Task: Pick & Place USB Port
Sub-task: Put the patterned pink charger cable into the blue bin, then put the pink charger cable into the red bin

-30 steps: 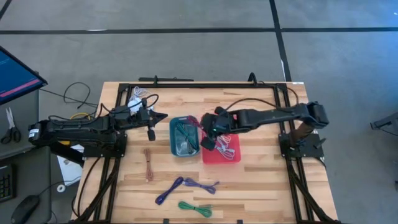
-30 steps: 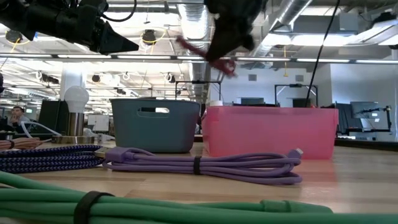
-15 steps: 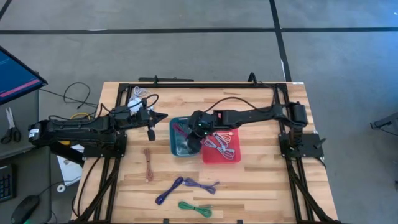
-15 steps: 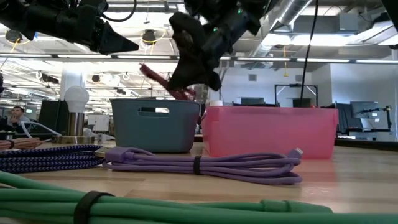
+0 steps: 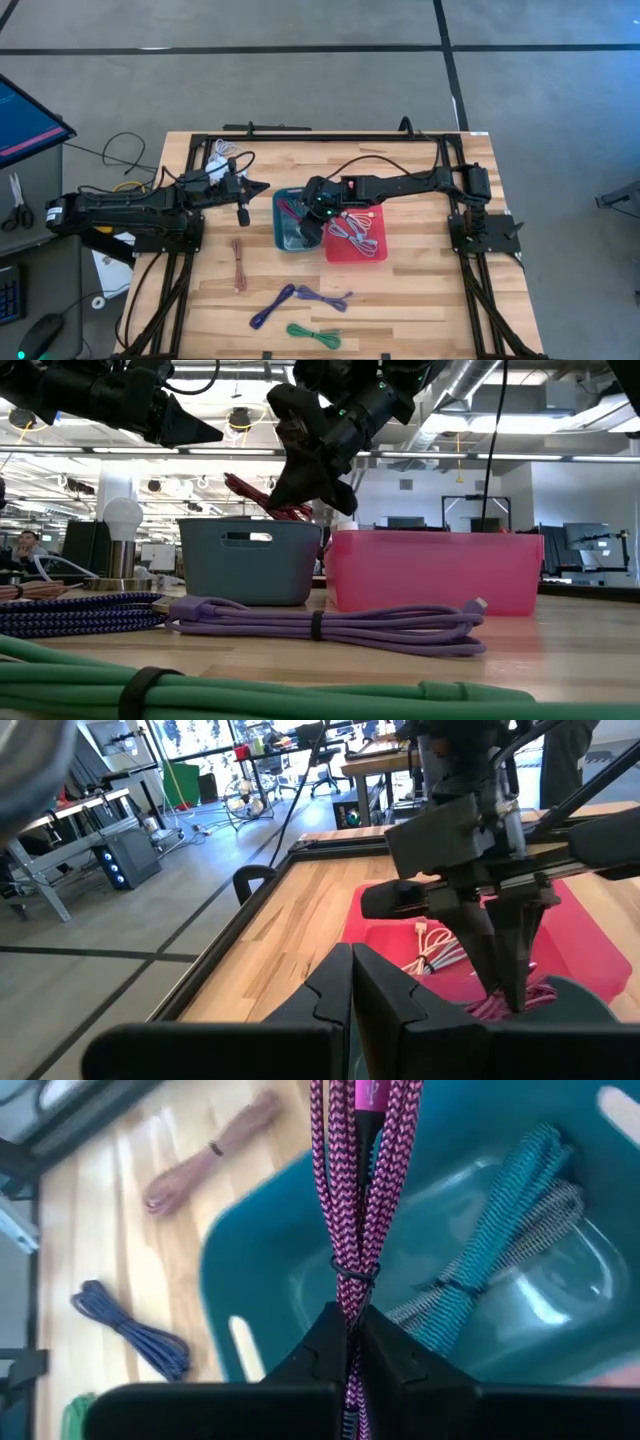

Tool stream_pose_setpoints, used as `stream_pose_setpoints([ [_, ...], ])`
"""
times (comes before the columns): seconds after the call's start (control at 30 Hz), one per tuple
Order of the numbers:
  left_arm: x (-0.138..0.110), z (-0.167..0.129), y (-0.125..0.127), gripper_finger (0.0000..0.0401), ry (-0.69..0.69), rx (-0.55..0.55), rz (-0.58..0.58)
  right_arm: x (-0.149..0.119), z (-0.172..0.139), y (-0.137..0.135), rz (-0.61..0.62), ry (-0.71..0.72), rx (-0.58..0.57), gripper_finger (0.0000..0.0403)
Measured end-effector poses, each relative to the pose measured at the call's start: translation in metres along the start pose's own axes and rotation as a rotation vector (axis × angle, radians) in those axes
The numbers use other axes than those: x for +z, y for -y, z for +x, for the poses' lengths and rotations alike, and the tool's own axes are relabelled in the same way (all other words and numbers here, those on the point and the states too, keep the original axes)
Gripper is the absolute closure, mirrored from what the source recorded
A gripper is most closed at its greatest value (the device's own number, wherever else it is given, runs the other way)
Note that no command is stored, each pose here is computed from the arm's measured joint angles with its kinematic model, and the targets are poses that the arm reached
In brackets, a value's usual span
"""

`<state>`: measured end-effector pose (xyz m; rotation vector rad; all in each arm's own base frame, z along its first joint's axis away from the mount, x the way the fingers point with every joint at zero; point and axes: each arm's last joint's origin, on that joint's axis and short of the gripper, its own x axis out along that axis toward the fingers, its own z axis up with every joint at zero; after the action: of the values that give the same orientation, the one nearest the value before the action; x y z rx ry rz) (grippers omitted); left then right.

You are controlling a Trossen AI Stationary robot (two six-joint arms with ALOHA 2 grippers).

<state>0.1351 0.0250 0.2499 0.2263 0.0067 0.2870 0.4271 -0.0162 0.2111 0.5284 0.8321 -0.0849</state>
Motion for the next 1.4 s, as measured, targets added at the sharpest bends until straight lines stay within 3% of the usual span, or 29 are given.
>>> stream_pose_setpoints([
  [0.13, 0.000, 0.000, 0.000, 0.0389, 0.000, 0.000, 0.000, 0.000, 0.000, 0.001, 0.002, 0.013, -0.040, 0.0381],
  [0.5, 0.000, 0.000, 0.000, 0.0389, 0.000, 0.000, 0.000, 0.001, 0.000, 0.001, -0.009, 0.031, -0.053, 0.0260],
  [0.67, 0.000, 0.000, 0.000, 0.0389, 0.000, 0.000, 0.000, 0.008, -0.018, -0.002, -0.108, 0.059, -0.045, 0.0230],
  [0.9, 0.000, 0.000, 0.000, 0.0389, 0.000, 0.000, 0.000, 0.012, -0.062, -0.021, -0.295, 0.100, -0.029, 0.0249],
  [0.97, 0.000, 0.000, 0.000, 0.0389, 0.000, 0.000, 0.000, 0.008, -0.073, -0.025, -0.324, 0.086, -0.079, 0.0262],
  [1.2, 0.000, 0.000, 0.000, 0.0389, 0.000, 0.000, 0.000, -0.008, -0.102, -0.027, -0.317, 0.055, -0.433, 0.0312],
  [1.4, 0.000, 0.000, 0.000, 0.0389, 0.000, 0.000, 0.000, -0.036, -0.117, -0.028, -0.330, 0.046, -0.448, 0.0347],
])
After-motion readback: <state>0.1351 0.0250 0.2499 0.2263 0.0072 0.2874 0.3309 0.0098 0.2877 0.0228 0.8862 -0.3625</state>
